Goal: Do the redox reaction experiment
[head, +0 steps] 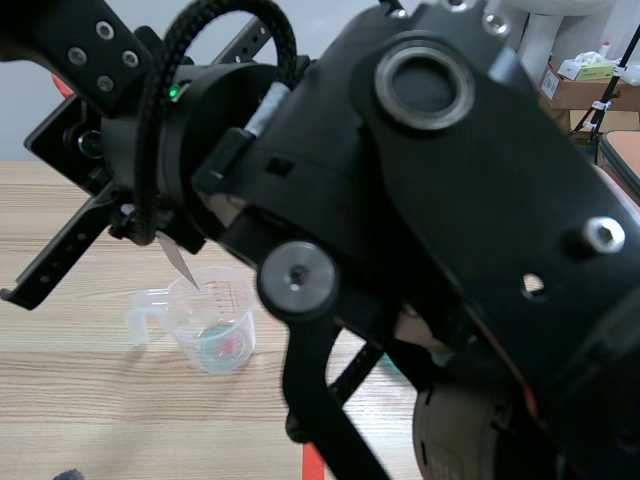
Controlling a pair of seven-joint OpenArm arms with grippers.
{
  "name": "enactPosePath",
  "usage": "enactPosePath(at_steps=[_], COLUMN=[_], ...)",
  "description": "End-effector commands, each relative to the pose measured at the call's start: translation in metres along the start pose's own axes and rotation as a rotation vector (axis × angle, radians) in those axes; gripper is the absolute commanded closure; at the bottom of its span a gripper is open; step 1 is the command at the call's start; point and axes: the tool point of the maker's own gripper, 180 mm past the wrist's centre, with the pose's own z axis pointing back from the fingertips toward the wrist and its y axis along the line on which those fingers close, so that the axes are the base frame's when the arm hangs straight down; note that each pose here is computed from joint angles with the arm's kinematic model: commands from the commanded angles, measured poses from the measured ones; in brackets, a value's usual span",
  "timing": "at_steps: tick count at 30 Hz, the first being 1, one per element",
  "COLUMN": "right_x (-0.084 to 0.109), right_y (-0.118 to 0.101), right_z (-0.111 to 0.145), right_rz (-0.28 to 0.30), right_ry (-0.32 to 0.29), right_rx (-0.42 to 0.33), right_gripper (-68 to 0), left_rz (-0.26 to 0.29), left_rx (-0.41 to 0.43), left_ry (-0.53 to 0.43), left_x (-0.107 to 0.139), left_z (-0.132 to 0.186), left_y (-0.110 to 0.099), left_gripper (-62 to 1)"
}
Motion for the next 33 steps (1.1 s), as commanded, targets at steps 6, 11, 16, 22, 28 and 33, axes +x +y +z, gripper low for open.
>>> enactPosePath(at_steps=[6, 11, 16, 22, 28, 33], right_x=[0.0187, 0.0154, 0.0139, 0.0141, 0.014, 0.0139], right_y=[-0.0116, -0.0114, -0.0085, -0.0076, -0.0077, -0.008], right_z=[-0.0038, -0.0045, -0.0045, -0.0045, -0.0045, -0.0045], right_rz=[0.003, 0.014, 0.018, 0.012, 0.012, 0.012], right_ry=[-0.046, -0.02, -0.011, -0.012, -0.012, -0.012], right_rx=[0.01, 0.021, 0.039, 0.043, 0.043, 0.042], right_gripper=[-0.6, -0.6, -0.6, -0.6, -0.6, -0.6], left_rz=[0.0, 0.0, 0.0, 0.0, 0.0, 0.0], left_rx=[0.002, 0.002, 0.002, 0.002, 0.002, 0.002], left_ry=[-0.036, -0.036, -0.036, -0.036, -0.036, -0.036], left_x=[0.011, 0.011, 0.011, 0.011, 0.011, 0.011], left_z=[-0.0028, -0.0028, -0.0028, -0.0028, -0.0028, -0.0028], left_y=[0.0004, 0.0005, 0.0005, 0.0005, 0.0005, 0.0005], left_gripper=[-62.3, -62.3, -62.3, -62.3, -62.3, -62.3])
